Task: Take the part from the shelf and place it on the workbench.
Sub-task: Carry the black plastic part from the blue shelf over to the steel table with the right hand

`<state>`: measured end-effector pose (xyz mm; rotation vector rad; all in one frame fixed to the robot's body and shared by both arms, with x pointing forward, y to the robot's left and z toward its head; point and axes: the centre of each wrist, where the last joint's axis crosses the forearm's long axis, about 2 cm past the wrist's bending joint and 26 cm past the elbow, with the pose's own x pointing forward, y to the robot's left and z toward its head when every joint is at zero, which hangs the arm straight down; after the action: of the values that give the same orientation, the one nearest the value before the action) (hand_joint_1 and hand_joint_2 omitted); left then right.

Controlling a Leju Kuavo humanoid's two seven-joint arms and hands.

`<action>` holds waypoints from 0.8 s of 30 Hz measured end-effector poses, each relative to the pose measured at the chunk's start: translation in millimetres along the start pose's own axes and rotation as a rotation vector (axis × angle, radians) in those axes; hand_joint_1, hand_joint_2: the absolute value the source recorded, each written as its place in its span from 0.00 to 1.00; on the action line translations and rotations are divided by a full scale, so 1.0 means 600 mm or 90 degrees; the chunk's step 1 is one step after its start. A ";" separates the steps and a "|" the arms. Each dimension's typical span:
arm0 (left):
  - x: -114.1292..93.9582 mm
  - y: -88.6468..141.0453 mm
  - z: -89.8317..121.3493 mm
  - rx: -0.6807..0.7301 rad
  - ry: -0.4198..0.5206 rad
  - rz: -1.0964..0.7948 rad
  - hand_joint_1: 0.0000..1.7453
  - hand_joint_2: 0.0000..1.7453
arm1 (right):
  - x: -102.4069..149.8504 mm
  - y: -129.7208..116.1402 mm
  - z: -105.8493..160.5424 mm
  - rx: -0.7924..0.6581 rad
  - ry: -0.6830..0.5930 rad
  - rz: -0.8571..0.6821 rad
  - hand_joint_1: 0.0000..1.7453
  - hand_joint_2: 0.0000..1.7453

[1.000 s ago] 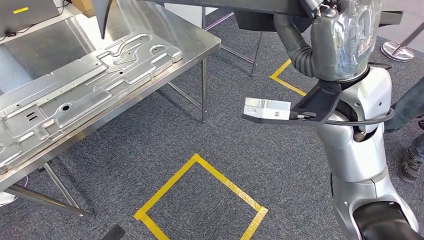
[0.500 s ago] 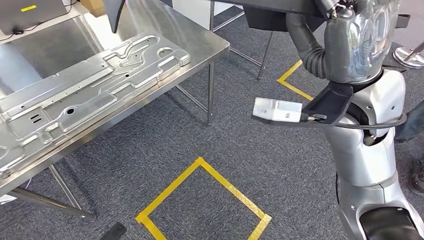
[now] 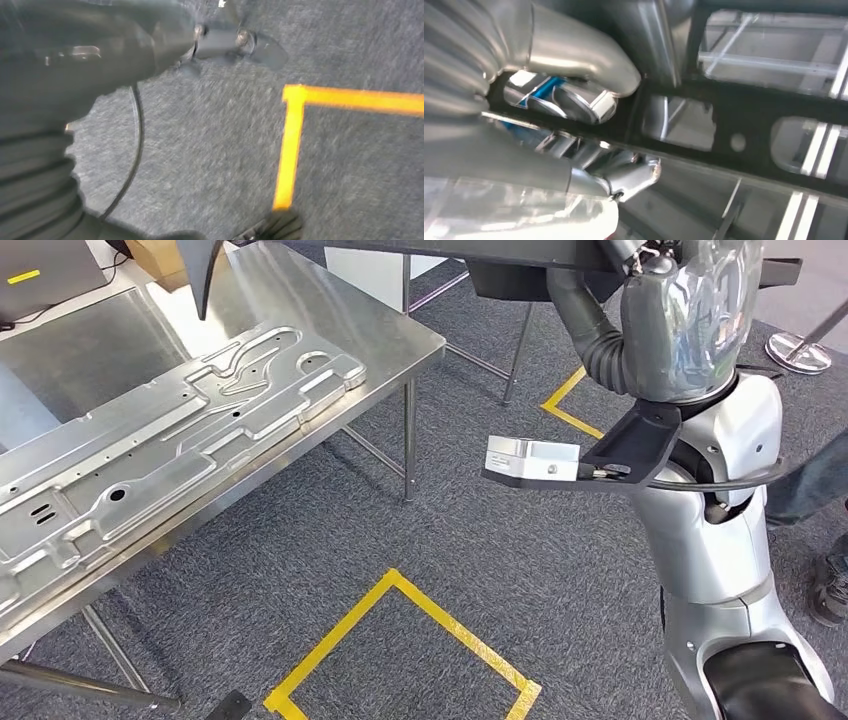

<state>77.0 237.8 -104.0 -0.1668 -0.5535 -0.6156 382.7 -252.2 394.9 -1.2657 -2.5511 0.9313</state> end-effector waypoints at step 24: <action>0.002 -0.002 -0.001 -0.005 -0.001 -0.002 0.00 1.00 | 0.001 0.000 0.000 -0.005 0.001 0.001 1.00 1.00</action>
<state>77.0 236.0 -103.8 -0.1742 -0.5530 -0.6204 382.4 -251.6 395.1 -1.2696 -2.5555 0.9205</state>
